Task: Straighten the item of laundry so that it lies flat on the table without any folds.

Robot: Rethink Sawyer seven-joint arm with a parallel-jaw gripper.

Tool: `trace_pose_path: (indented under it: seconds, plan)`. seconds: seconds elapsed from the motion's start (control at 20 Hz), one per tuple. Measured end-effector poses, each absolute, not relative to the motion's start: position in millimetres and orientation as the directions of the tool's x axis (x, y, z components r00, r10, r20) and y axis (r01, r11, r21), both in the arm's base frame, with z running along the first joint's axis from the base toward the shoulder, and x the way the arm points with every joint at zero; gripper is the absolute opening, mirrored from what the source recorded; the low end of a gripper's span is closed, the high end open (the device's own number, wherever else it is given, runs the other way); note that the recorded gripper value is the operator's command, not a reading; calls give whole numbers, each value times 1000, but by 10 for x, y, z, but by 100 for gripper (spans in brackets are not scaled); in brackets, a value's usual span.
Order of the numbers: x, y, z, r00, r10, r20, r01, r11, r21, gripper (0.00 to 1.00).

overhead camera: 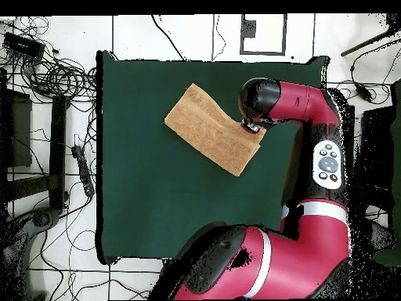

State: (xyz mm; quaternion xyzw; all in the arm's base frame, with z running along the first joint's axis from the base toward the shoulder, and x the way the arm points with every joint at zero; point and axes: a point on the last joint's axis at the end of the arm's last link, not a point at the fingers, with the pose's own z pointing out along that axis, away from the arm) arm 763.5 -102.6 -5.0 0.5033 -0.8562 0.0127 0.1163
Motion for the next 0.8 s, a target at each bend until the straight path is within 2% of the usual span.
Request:
trace_pose_path:
  seconds: [0.8]
  plan:
    - [7613, -1024, -67, -463, -860, 215, -865, 491, 99, 100]
